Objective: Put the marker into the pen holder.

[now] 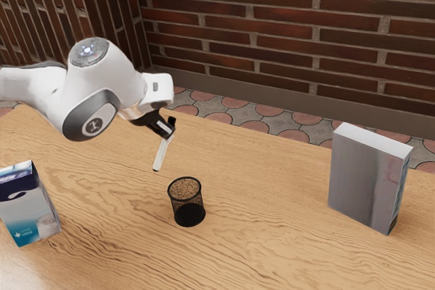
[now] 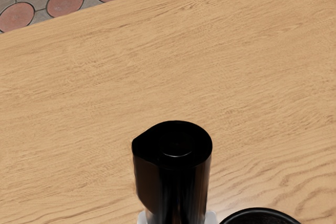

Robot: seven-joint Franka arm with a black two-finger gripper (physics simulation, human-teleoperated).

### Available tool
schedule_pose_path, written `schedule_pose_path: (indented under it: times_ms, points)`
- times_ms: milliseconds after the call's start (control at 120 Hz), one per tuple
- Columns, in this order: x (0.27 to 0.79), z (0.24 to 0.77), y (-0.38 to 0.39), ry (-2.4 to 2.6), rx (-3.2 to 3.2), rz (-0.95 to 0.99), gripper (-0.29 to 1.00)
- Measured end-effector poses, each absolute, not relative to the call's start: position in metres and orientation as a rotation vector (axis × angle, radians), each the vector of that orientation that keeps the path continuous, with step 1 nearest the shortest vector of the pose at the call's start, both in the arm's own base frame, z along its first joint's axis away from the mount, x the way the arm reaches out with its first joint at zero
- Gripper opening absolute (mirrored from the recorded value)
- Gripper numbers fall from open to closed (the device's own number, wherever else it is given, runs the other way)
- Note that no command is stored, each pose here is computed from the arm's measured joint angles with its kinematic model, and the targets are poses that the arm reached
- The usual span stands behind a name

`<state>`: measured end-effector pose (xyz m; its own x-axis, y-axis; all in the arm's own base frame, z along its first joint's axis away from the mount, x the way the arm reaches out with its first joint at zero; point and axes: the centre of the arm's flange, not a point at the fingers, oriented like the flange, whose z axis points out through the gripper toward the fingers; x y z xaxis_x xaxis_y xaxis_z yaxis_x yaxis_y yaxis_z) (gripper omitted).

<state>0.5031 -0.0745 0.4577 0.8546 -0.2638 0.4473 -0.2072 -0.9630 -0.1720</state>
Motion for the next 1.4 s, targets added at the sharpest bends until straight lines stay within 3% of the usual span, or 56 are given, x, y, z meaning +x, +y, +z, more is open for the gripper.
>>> schedule_pose_path:
  times_ms: [833, 1033, 1167, 1292, 1400]
  points:
    - [0.507, 0.407, -0.107, -0.008, -2.978, -0.714, -0.08]
    - [0.508, 0.408, -0.108, -0.044, -2.985, -0.726, 0.33]
    - [0.52, 0.414, -0.085, -0.134, -2.979, -0.731, 0.5]
    - [0.589, 0.501, -0.052, -0.32, -2.947, -0.785, 0.59]
    - [0.612, 0.572, -0.024, -0.452, -2.976, -0.665, 0.64]
